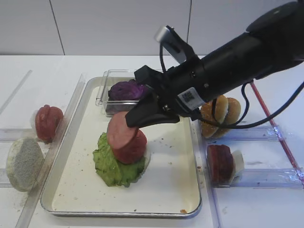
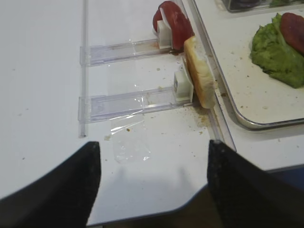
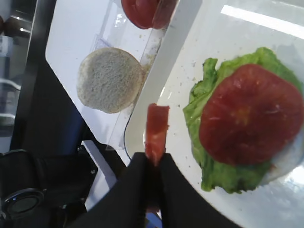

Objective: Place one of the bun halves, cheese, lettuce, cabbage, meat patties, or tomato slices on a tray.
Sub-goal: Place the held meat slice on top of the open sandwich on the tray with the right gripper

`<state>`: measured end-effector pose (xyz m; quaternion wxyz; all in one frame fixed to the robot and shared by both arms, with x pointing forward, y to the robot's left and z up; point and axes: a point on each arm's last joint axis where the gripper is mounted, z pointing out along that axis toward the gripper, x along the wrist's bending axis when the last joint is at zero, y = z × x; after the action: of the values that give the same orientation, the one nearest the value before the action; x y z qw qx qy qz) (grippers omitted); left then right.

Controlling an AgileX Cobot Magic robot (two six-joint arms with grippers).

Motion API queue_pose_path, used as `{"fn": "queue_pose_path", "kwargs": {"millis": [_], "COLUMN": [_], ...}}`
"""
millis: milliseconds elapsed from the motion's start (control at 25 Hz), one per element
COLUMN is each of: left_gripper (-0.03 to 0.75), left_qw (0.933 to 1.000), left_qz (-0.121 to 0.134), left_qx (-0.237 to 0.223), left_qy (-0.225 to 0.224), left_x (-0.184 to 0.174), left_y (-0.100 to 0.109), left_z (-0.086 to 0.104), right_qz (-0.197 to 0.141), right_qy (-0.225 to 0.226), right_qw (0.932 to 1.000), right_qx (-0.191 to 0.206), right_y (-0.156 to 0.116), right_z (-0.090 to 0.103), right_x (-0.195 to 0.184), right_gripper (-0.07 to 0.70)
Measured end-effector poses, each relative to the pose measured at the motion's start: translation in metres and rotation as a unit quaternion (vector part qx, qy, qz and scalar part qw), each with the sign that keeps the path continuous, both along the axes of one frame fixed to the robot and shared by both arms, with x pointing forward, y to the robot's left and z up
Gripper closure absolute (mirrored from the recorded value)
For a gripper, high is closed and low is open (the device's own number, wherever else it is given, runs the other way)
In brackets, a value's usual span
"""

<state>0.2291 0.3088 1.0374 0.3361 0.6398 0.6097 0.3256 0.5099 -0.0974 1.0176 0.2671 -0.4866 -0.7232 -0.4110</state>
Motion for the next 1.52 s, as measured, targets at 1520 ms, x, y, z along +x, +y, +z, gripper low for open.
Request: {"fn": "queue_pose_path", "kwargs": {"millis": [1520], "left_gripper": [0.276], "left_qw": [1.0000], "left_qz": [0.000], "left_qx": [0.000], "left_qy": [0.000], "left_x": [0.000], "left_y": [0.000], "left_z": [0.000], "right_qz": [-0.010], "right_qy": [0.091], "right_qw": [0.9907], "right_qx": [0.101], "right_y": [-0.005], "right_z": [-0.067], "right_x": [0.036], "right_gripper": [0.552]}}
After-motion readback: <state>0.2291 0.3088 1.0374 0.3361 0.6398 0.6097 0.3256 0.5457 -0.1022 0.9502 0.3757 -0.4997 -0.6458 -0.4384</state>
